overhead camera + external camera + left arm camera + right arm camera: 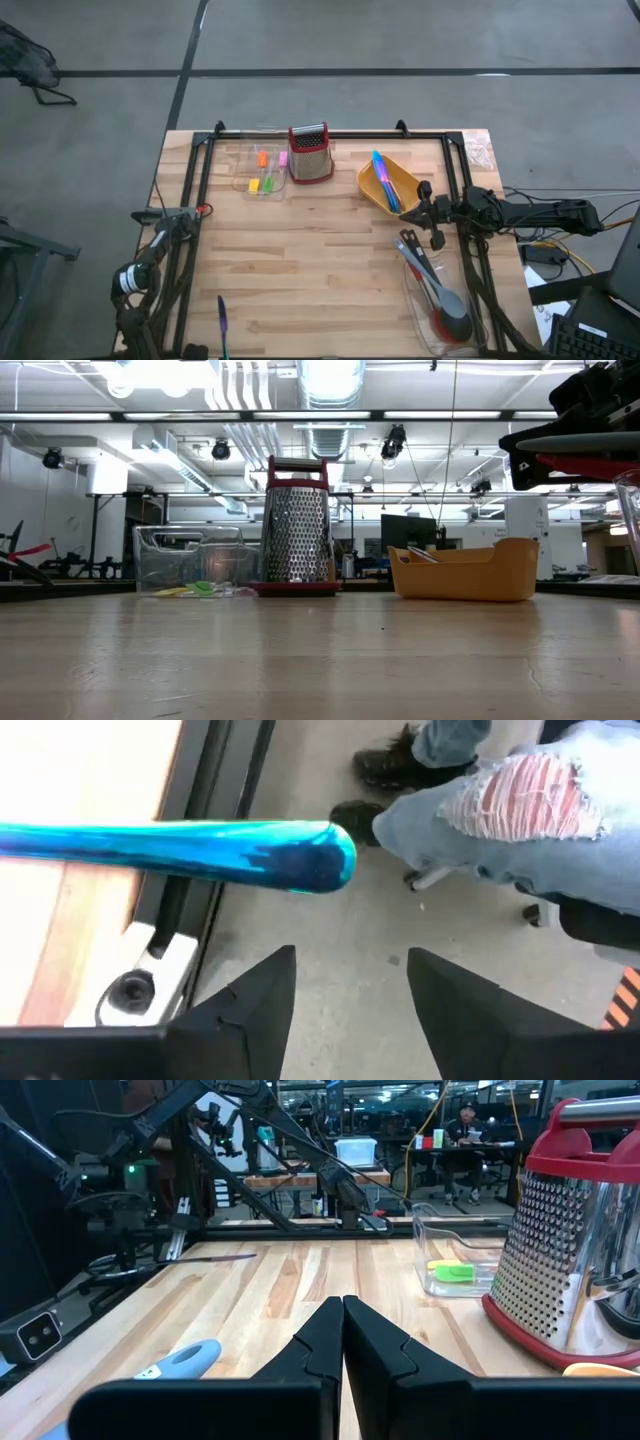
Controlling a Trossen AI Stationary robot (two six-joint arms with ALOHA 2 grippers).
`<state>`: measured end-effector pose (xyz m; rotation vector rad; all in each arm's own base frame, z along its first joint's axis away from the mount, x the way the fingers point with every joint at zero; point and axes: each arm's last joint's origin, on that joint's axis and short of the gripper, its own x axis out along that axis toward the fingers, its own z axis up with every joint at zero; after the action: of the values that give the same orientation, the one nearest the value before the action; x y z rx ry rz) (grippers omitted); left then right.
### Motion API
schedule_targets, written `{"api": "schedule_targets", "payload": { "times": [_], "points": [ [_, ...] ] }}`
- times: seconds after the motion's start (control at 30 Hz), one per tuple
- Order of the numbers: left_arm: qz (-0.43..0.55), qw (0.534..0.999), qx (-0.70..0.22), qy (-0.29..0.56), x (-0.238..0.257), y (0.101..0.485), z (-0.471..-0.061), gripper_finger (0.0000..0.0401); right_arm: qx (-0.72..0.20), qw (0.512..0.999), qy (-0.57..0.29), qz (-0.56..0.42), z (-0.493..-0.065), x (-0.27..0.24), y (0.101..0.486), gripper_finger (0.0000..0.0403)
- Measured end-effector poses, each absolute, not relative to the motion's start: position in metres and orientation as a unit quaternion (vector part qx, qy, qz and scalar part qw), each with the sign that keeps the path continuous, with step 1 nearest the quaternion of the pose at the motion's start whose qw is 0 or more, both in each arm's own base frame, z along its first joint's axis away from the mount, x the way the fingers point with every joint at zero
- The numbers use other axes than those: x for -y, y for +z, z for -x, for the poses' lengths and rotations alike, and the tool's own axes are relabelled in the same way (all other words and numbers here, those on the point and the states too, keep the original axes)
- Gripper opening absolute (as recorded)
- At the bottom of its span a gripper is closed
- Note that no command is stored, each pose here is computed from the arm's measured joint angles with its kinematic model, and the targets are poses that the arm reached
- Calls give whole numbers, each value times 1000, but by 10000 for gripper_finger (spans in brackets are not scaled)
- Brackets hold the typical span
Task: Pick & Place Kitchen Items
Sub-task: Put the blue table knife into the orange bin
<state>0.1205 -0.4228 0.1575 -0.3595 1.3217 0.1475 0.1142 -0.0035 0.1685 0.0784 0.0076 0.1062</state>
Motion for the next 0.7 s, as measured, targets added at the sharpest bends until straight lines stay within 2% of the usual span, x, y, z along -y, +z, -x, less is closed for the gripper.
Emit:
{"api": "schedule_targets", "payload": {
  "times": [0.33, 0.7],
  "points": [
    [128, 789, -594, 87, 410, 160, -134, 170, -4, 998, 52, -39, -114, 4, 169, 8],
    [124, 791, -598, 48, 415, 169, -144, 165, -3, 998, 53, -39, -114, 3, 169, 8]
  ]
}}
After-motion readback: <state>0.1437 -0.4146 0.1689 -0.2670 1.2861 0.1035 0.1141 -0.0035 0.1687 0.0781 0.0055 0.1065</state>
